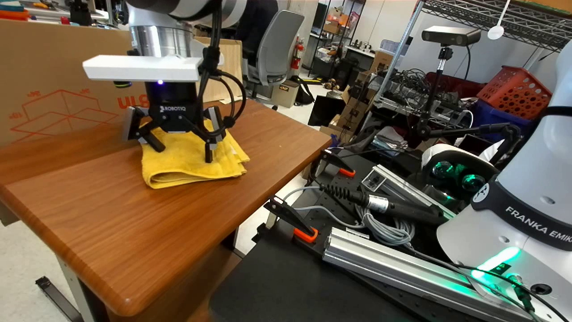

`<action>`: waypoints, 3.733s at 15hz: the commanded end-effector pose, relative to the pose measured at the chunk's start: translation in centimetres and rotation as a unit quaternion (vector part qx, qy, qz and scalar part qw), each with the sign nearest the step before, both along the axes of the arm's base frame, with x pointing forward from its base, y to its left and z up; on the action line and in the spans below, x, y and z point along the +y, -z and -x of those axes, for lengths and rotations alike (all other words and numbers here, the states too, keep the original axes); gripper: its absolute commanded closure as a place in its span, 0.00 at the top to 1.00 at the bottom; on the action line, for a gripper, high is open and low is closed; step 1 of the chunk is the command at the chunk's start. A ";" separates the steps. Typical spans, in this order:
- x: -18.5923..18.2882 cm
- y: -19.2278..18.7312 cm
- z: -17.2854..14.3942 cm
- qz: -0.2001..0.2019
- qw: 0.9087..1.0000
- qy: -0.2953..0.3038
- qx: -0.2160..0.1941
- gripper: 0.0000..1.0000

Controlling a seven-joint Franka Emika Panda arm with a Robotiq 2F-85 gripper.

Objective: Use the yellow towel to wipe the table

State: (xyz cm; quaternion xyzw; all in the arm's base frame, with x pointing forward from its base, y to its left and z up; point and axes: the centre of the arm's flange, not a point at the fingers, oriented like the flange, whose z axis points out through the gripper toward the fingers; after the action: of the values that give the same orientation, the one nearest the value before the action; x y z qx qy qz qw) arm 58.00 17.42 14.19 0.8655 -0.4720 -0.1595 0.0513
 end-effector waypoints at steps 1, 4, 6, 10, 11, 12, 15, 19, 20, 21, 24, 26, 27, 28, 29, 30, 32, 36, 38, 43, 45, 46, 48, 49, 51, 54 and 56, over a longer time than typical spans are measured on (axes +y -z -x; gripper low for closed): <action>4.3 1.8 -0.7 0.010 1.000 -0.007 -0.007 1.00; 7.7 1.5 0.1 0.020 0.999 -0.035 -0.032 1.00; 9.6 1.5 0.2 0.026 0.998 -0.044 -0.042 1.00; 11.5 1.1 -1.7 0.038 0.997 -0.033 -0.060 1.00; 11.4 1.1 -2.7 0.042 0.997 -0.021 -0.063 1.00; 11.2 1.1 -3.6 0.044 0.997 -0.010 -0.067 1.00; 10.2 1.0 -6.8 0.056 0.995 0.028 -0.080 1.00; 7.1 0.8 -9.1 0.050 0.993 0.080 -0.077 1.00; 5.6 1.1 -9.3 0.054 0.991 0.093 -0.076 1.00; 4.1 1.5 -9.5 0.059 0.990 0.105 -0.075 1.00; -1.9 2.4 -9.6 0.059 0.984 0.156 -0.057 1.00; -5.5 2.2 -9.5 0.050 0.980 0.188 -0.048 1.00; -7.3 2.0 -9.2 0.049 0.977 0.202 -0.050 1.00; -8.6 2.0 -9.1 0.045 0.975 0.213 -0.050 1.00; -10.6 1.5 -7.7 0.039 0.973 0.225 -0.047 1.00; -11.9 1.5 -7.0 0.038 0.971 0.231 -0.044 1.00; -14.6 1.9 -5.0 0.037 0.970 0.238 -0.032 1.00; -19.0 2.5 0.1 0.044 0.973 0.226 -0.024 1.00; -21.1 2.5 2.1 0.040 0.974 0.221 -0.026 1.00; -26.1 1.6 4.5 0.011 0.970 0.240 -0.025 1.00; -28.0 1.5 5.1 -0.003 0.967 0.255 -0.020 1.00; -29.1 1.4 5.2 -0.012 0.964 0.265 -0.020 1.00; -31.2 1.1 5.2 -0.023 0.957 0.286 -0.029 1.00; -31.9 0.9 5.3 -0.027 0.955 0.293 -0.031 1.00; -32.7 1.3 6.1 -0.024 0.954 0.297 -0.032 1.00; -32.5 2.7 8.1 -0.010 0.960 0.278 -0.013 1.00; -31.6 2.8 8.8 -0.010 0.965 0.262 -0.008 1.00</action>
State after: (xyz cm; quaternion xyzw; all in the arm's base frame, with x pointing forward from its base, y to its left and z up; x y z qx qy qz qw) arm 52.33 -15.26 13.50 0.6991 -0.6977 -0.1545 -0.0242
